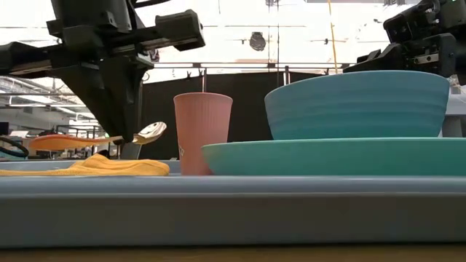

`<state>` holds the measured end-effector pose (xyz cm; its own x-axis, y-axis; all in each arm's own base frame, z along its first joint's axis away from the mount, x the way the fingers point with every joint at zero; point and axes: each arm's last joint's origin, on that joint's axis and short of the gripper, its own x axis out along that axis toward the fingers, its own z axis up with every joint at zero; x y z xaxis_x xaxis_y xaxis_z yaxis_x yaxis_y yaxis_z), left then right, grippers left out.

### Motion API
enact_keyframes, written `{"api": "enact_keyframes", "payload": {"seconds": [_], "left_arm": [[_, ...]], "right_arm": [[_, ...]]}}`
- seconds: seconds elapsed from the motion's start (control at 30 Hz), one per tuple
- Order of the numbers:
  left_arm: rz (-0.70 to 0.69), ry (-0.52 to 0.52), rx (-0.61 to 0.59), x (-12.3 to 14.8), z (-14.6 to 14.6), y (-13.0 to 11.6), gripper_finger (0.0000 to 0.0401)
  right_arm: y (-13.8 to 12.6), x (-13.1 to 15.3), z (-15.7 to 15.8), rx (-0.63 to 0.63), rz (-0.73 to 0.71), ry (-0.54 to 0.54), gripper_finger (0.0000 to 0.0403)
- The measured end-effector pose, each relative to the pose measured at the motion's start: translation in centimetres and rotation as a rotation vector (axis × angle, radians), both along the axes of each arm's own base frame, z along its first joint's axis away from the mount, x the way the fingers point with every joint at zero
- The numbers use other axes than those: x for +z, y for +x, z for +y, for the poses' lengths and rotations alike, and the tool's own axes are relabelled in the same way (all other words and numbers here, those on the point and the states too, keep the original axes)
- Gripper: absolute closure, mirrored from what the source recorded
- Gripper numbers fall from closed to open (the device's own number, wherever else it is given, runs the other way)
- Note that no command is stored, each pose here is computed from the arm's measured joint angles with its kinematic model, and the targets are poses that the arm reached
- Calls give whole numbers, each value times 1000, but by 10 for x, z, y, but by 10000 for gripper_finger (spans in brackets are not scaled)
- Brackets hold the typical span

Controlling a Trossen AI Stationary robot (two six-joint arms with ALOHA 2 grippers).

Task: Set up tray
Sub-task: Put the white and orange spoon on the yellow napkin, then put the yellow knife on the left side of the white and orange spoon

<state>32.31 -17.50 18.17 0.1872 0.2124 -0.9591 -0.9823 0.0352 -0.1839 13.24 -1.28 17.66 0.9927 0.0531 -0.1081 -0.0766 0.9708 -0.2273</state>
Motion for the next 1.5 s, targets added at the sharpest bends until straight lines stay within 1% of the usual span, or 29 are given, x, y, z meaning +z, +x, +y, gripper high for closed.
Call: {"api": "enact_keyframes", "payload": {"seconds": [0.2,0.43,0.67,0.77,0.9,1.0,1.07,1.3,1.5], "left_arm": [[-2,4,5,0,0,0,391],[25,8,7,-11,-1,3,392],[42,3,-13,-12,0,3,383],[27,-1,-28,-12,0,5,381],[17,11,-26,-11,1,6,392],[14,10,-26,-11,1,6,392],[13,9,-20,-11,1,6,383],[14,10,-28,-11,1,6,327],[4,6,-39,-11,0,7,318]], "right_arm": [[0,0,0,0,0,0,403],[0,0,0,0,1,0,403],[0,0,0,0,1,0,403],[0,0,0,0,1,0,403],[0,0,0,0,1,0,403],[0,0,0,0,1,0,403],[0,0,0,0,1,0,403],[0,0,0,0,1,3,403],[0,0,0,0,1,4,403]]}}
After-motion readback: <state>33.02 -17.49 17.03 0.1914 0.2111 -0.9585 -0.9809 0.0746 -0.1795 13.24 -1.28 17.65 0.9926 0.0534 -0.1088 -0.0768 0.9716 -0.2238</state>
